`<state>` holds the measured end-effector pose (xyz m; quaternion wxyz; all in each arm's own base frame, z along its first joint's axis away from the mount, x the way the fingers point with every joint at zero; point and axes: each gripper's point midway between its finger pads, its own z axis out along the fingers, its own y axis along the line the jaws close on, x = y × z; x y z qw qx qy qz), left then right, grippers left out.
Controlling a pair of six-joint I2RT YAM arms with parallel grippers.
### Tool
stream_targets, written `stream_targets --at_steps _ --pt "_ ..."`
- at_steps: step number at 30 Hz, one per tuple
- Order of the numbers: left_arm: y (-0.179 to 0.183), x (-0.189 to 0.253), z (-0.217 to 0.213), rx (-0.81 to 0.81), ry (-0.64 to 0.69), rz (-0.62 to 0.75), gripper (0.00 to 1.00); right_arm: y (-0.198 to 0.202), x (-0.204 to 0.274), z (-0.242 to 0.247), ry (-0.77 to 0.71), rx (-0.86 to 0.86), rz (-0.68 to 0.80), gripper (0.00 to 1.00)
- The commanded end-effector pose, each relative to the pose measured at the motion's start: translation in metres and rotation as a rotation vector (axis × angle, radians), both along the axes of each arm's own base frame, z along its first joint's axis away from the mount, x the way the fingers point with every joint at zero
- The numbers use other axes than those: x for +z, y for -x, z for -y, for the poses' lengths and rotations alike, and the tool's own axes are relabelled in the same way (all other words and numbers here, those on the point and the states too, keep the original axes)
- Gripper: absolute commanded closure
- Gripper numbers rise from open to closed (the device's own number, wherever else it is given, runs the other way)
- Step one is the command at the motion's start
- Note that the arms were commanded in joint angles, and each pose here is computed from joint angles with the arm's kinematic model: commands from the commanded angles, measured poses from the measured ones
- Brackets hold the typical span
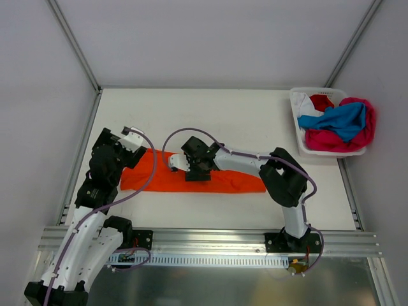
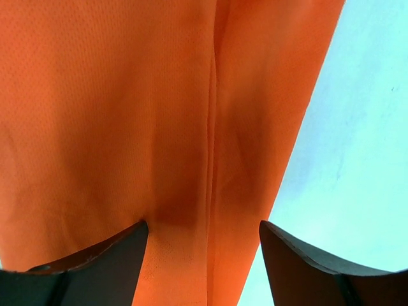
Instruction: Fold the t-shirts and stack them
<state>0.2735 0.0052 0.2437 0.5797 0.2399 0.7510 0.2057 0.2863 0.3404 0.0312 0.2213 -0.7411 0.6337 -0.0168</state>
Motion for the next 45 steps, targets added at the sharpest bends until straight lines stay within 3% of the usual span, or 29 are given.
stream_targets --at_steps 1,7,11,15,18,22,23,25,29,35,40,45 --pt "-0.002 -0.002 -0.004 0.016 -0.01 0.016 0.01 0.011 -0.002 -0.035 -0.148 0.015 -0.076 0.25" --pt "0.0 -0.009 0.003 -0.014 0.02 0.01 0.01 -0.004 0.011 -0.038 -0.231 -0.057 -0.029 0.25" --pt "0.005 -0.011 0.014 -0.081 0.054 0.028 0.01 -0.039 0.081 -0.019 -0.372 -0.21 0.122 0.24" --pt "0.011 -0.024 0.023 -0.134 0.068 -0.012 0.01 -0.068 0.157 0.031 -0.503 -0.386 0.206 0.24" --pt "0.016 -0.045 0.033 -0.191 0.069 -0.092 0.01 -0.06 0.174 0.072 -0.489 -0.473 0.095 0.24" --pt "0.023 -0.077 0.045 -0.25 0.097 -0.212 0.01 -0.007 0.141 0.119 -0.387 -0.574 -0.269 0.24" --pt "0.026 -0.086 0.049 -0.266 0.111 -0.243 0.01 0.01 0.138 0.115 -0.42 -0.55 -0.39 0.24" --pt "0.031 -0.101 0.058 -0.299 0.145 -0.289 0.01 0.037 0.116 0.134 -0.352 -0.539 -0.506 0.25" --pt "0.034 -0.115 0.061 -0.316 0.153 -0.341 0.01 0.053 0.072 0.167 -0.227 -0.555 -0.464 0.26" --pt "0.036 -0.125 0.065 -0.331 0.165 -0.391 0.01 0.066 0.051 0.189 -0.201 -0.62 -0.534 0.29" --pt "0.033 -0.132 0.055 -0.27 0.145 -0.412 0.01 0.043 0.046 0.219 -0.261 -0.765 -0.469 0.29" --pt "0.033 -0.126 0.053 -0.265 0.15 -0.368 0.01 0.045 0.046 0.23 -0.322 -0.804 -0.509 0.29"
